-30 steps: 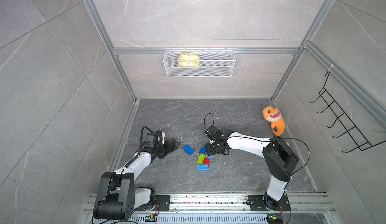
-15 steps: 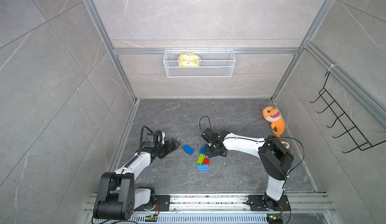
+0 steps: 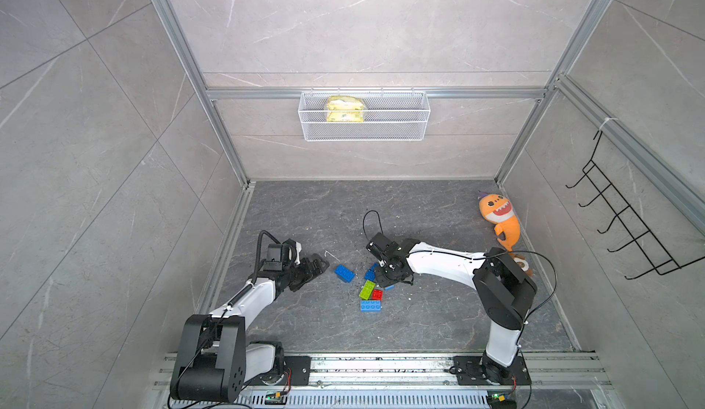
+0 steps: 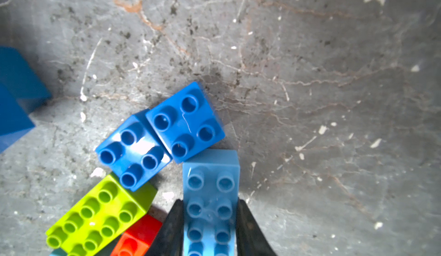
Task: Assemble a heart with lego
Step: Pick up the lego brick from the center of the board, then assemble the lego brick with the lego brick.
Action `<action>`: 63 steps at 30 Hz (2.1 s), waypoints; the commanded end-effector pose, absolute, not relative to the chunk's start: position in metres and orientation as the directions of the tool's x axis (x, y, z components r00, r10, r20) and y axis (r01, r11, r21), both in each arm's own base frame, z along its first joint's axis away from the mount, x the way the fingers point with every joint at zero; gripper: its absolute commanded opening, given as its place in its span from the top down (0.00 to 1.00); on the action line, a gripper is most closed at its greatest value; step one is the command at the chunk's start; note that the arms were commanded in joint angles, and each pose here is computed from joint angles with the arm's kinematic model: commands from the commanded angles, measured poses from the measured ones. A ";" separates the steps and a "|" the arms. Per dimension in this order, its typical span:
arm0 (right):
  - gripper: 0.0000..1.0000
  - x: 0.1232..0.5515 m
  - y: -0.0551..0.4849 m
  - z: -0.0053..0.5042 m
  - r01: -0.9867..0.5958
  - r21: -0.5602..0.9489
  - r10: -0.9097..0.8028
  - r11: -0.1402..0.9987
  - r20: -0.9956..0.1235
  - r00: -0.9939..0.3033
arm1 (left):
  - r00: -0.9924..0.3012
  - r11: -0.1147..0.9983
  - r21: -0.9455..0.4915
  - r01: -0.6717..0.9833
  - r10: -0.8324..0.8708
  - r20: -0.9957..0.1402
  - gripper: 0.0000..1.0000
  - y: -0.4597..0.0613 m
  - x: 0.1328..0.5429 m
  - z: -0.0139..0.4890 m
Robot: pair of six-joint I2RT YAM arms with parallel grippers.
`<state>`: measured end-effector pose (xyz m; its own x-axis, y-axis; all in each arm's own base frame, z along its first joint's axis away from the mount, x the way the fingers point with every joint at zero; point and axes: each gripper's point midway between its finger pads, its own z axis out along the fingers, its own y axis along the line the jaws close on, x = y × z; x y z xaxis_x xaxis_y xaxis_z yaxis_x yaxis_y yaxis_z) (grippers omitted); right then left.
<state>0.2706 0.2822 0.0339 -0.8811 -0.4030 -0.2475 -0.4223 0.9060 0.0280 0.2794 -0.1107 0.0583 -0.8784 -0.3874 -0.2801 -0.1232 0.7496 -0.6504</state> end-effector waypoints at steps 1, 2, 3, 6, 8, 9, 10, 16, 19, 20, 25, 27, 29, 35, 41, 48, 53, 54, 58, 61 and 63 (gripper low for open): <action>0.71 0.270 0.288 0.063 -0.524 0.026 -0.495 0.851 -0.289 -0.820 | -0.879 0.741 -0.664 -0.096 -0.376 -0.293 0.01 -0.116 0.282 0.059; 0.71 0.269 0.290 0.069 -0.553 0.030 -0.521 0.832 -0.296 -0.800 | -0.880 0.740 -0.666 -0.092 -0.373 -0.293 0.01 -0.116 0.283 0.060; 0.72 0.267 0.292 0.075 -0.577 0.037 -0.542 0.816 -0.300 -0.785 | -0.880 0.740 -0.667 -0.088 -0.371 -0.295 0.01 -0.116 0.283 0.060; 0.70 0.257 0.306 0.095 -0.680 0.095 -0.625 0.727 -0.317 -0.713 | -0.882 0.738 -0.670 -0.078 -0.364 -0.299 0.02 -0.118 0.284 0.059; 0.69 0.250 0.320 0.106 -0.738 0.153 -0.670 0.658 -0.328 -0.666 | -0.884 0.735 -0.674 -0.068 -0.357 -0.300 0.03 -0.120 0.285 0.059; 0.69 0.246 0.328 0.110 -0.761 0.182 -0.687 0.623 -0.336 -0.644 | -0.886 0.733 -0.677 -0.063 -0.354 -0.301 0.04 -0.121 0.285 0.059; 0.69 0.245 0.336 0.115 -0.779 0.199 -0.701 0.594 -0.347 -0.623 | -0.887 0.731 -0.680 -0.060 -0.351 -0.300 0.04 -0.123 0.286 0.059; 0.69 0.247 0.375 0.122 -0.847 0.194 -0.775 0.496 -0.342 -0.532 | -0.896 0.728 -0.684 -0.042 -0.330 -0.297 0.11 -0.132 0.290 0.058; 0.71 0.256 0.390 0.120 -0.860 0.180 -0.795 0.478 -0.327 -0.511 | -0.902 0.724 -0.689 -0.037 -0.320 -0.289 0.15 -0.137 0.291 0.055; 0.71 0.258 0.394 0.118 -0.862 0.177 -0.801 0.476 -0.318 -0.507 | -0.904 0.722 -0.691 -0.033 -0.317 -0.288 0.16 -0.140 0.292 0.055; 0.71 0.266 0.404 0.107 -0.862 0.149 -0.817 0.485 -0.276 -0.507 | -0.910 0.709 -0.705 -0.022 -0.307 -0.280 0.24 -0.149 0.297 0.052; 0.71 0.271 0.404 0.100 -0.860 0.119 -0.822 0.496 -0.254 -0.509 | -0.911 0.704 -0.710 -0.017 -0.303 -0.279 0.27 -0.152 0.300 0.051; 0.71 0.275 0.405 0.097 -0.858 0.104 -0.825 0.502 -0.239 -0.512 | -0.913 0.701 -0.712 -0.018 -0.302 -0.275 0.28 -0.154 0.303 0.050; 0.71 0.281 0.402 0.086 -0.851 0.074 -0.831 0.520 -0.183 -0.525 | -0.918 0.700 -0.714 -0.014 -0.292 -0.269 0.33 -0.157 0.303 0.047; 0.71 0.279 0.402 0.077 -0.846 0.086 -0.832 0.526 -0.150 -0.533 | -0.920 0.700 -0.714 -0.017 -0.291 -0.263 0.34 -0.158 0.299 0.043; 0.71 0.281 0.402 0.069 -0.837 0.081 -0.825 0.542 -0.137 -0.547 | -0.920 0.700 -0.714 -0.014 -0.289 -0.265 0.34 -0.159 0.295 0.042; 0.71 0.281 0.401 0.060 -0.820 0.084 -0.813 0.566 -0.109 -0.572 | -0.920 0.700 -0.714 -0.014 -0.288 -0.265 0.34 -0.160 0.294 0.041; 0.71 0.280 0.400 0.060 -0.815 0.083 -0.808 0.574 -0.103 -0.580 | -0.921 0.700 -0.714 -0.013 -0.287 -0.264 0.34 -0.161 0.294 0.041; 0.71 0.275 0.399 0.063 -0.796 0.090 -0.791 0.598 -0.090 -0.605 | -0.920 0.702 -0.712 -0.016 -0.288 -0.264 0.36 -0.160 0.291 0.040; 0.71 0.270 0.399 0.065 -0.786 0.095 -0.782 0.611 -0.083 -0.618 | -0.920 0.705 -0.709 -0.020 -0.291 -0.264 0.36 -0.159 0.288 0.038; 0.71 0.266 0.401 0.066 -0.783 0.107 -0.779 0.613 -0.083 -0.621 | -0.920 0.705 -0.709 -0.019 -0.291 -0.264 0.37 -0.159 0.287 0.038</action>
<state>0.2789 0.4051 0.0738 -0.5995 -0.7874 -0.1432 -0.8004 0.5903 0.1050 0.2906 -0.1585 0.0373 -0.9216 -0.2887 -0.2593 -0.0225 0.7067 -0.7071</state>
